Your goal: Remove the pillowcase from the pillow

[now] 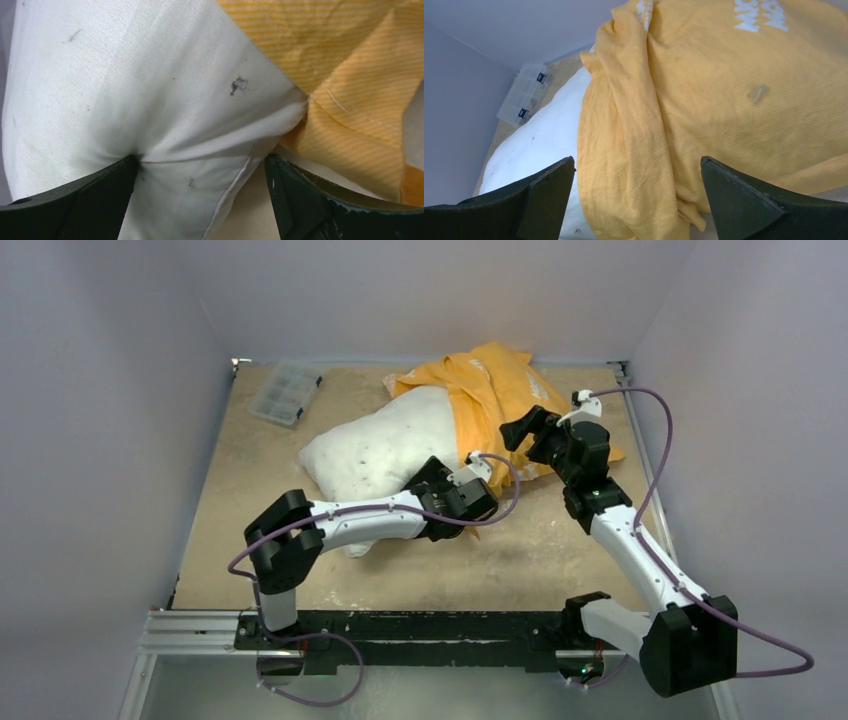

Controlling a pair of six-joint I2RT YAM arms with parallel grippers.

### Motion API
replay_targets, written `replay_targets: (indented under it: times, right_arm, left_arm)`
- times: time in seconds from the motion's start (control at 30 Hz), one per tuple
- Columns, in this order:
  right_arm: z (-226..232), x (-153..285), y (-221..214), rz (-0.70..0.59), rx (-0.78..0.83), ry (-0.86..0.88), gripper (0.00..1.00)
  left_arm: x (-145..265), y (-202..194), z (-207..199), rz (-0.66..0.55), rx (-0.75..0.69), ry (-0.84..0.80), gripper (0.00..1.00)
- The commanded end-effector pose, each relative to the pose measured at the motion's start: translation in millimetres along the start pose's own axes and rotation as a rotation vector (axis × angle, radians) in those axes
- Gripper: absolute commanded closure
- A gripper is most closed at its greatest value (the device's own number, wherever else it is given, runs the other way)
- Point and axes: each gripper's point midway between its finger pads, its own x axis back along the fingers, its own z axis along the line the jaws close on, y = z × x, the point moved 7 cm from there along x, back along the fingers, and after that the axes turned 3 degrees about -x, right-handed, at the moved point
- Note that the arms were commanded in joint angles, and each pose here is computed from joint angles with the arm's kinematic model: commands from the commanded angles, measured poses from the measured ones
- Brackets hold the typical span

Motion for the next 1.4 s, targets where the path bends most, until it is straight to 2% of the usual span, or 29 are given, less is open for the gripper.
replay_targets:
  times: [0.0,0.07,0.1,0.13,0.23,0.3,0.33,0.63,0.8,0.93,1.03,1.07,1.2,1.37]
  right_arm:
    - [9.2,-1.6,-12.3,0.033,-0.031,0.088,0.01]
    - [9.9,-1.8,-18.8,0.051,-0.043,0.102,0.01]
    - [9.9,-1.9,-21.6,0.059,-0.049,0.106,0.01]
    - [9.6,-2.1,-24.1,0.067,-0.053,0.107,0.01]
    - [10.9,-2.7,-32.1,0.097,-0.062,0.115,0.01]
    - [12.9,-2.3,-39.3,0.125,-0.064,0.128,0.01]
    - [13.9,-1.9,-44.5,0.146,-0.067,0.136,0.01]
    - [5.1,3.9,-89.2,0.265,-0.105,0.11,0.01]
    - [3.1,-3.6,-96.3,0.261,-0.112,0.119,0.01]
    - [15.2,-13.0,-89.9,0.245,-0.107,0.188,0.07]
    - [17.4,-23.3,-88.4,0.248,-0.087,0.197,0.22]
    - [17.1,-25.9,-88.3,0.252,-0.08,0.19,0.33]
    - [13.0,-28.9,-83.3,0.252,-0.082,0.11,1.0]
    - [1.1,-27.5,-43.7,0.112,-0.086,-0.037,1.0]
  left_arm:
    - [-20.5,-1.7,13.6,0.02,0.022,0.106,0.05]
    - [-26.2,-3.0,18.9,0.031,0.041,0.115,0.14]
    - [-28.2,-2.5,22.2,0.034,0.054,0.111,0.22]
    - [-28.3,-0.8,25.7,0.033,0.069,0.104,0.32]
    - [-22.0,10.1,36.6,0.001,0.117,0.084,0.75]
    - [-16.7,19.2,42.6,-0.022,0.146,0.057,0.97]
    - [-14.2,23.1,45.1,-0.03,0.156,0.047,1.0]
    - [8.7,48.3,66.2,-0.105,0.267,-0.056,1.0]
    - [26.0,56.6,78.5,-0.152,0.316,-0.102,1.0]
    - [32.3,53.5,85.4,-0.163,0.343,-0.117,1.0]
    - [32.7,47.8,89.9,-0.154,0.355,-0.115,1.0]
    - [32.1,45.2,93.1,-0.148,0.36,-0.111,1.0]
    - [31.3,34.0,111.2,-0.131,0.389,-0.081,1.0]
    - [33.3,15.8,148.4,-0.096,0.453,-0.019,1.0]
